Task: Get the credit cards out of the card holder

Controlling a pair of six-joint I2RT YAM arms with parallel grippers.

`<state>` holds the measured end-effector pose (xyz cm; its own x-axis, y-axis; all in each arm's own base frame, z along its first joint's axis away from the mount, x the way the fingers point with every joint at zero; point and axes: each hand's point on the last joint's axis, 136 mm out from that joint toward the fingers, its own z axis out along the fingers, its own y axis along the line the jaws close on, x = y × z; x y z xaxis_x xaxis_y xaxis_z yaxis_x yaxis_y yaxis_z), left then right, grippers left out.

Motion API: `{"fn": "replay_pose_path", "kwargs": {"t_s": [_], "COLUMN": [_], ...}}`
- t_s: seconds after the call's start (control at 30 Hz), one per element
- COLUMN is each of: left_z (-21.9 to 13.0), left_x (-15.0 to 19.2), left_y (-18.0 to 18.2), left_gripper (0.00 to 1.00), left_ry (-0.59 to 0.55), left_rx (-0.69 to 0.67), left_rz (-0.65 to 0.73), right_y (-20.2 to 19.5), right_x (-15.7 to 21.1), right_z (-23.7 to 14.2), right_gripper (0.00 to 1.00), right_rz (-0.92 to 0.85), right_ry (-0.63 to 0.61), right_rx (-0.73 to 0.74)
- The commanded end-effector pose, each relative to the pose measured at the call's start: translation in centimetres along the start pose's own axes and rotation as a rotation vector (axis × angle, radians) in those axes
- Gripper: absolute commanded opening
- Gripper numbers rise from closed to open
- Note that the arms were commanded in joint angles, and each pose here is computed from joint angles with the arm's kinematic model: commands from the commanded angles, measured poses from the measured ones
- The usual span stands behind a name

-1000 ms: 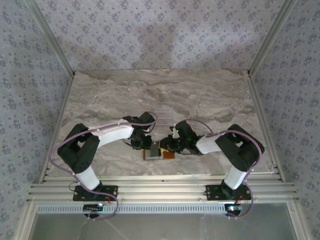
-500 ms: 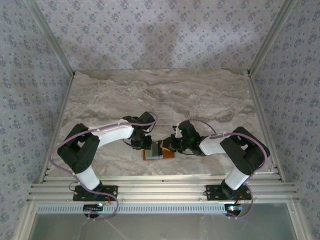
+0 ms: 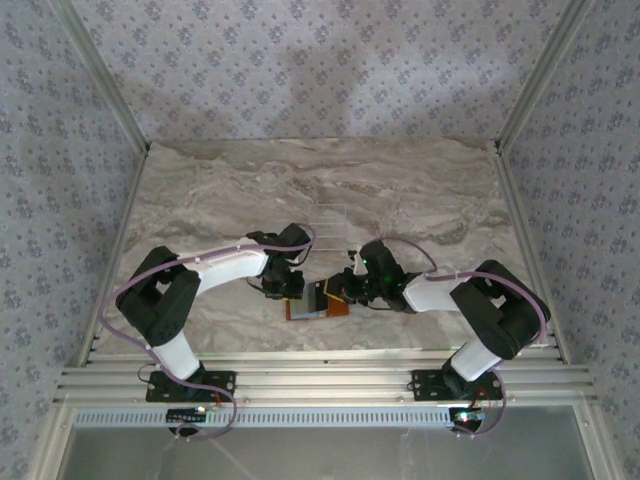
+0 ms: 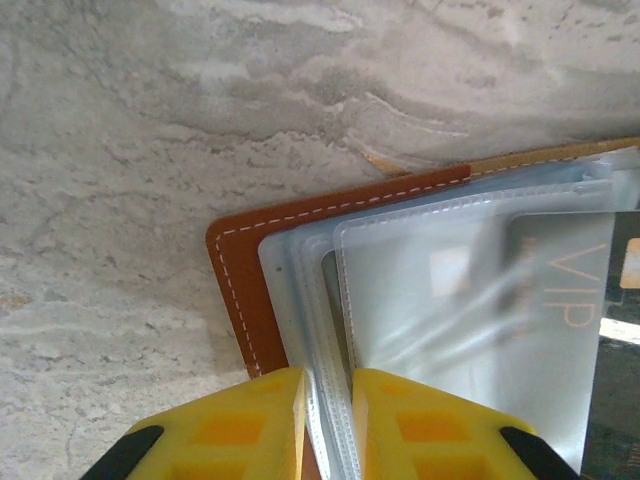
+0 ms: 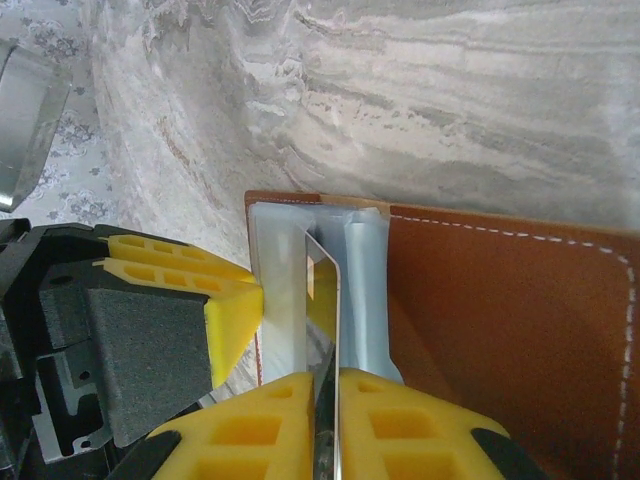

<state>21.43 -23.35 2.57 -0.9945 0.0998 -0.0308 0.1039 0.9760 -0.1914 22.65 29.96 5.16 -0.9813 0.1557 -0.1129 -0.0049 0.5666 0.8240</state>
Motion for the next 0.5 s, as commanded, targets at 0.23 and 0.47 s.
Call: {"fn": "replay_pose_path", "kwargs": {"t_s": [0.23,0.47], "left_z": [2.23,2.3], "left_x": [2.82,2.89], "left_y": [3.88,3.91], "left_gripper": [0.2,0.2], "left_ry": [0.105,0.106], "left_rx": [-0.174,-0.175], "left_rz": [0.01,0.012], "right_y": [0.54,0.15], "right_x": [0.5,0.55], "right_z": [0.96,1.03], "right_gripper": [0.15,0.1], "right_rz": [-0.018,-0.009], "right_ry": [0.048,0.042], "right_rx": [-0.006,0.016]}}
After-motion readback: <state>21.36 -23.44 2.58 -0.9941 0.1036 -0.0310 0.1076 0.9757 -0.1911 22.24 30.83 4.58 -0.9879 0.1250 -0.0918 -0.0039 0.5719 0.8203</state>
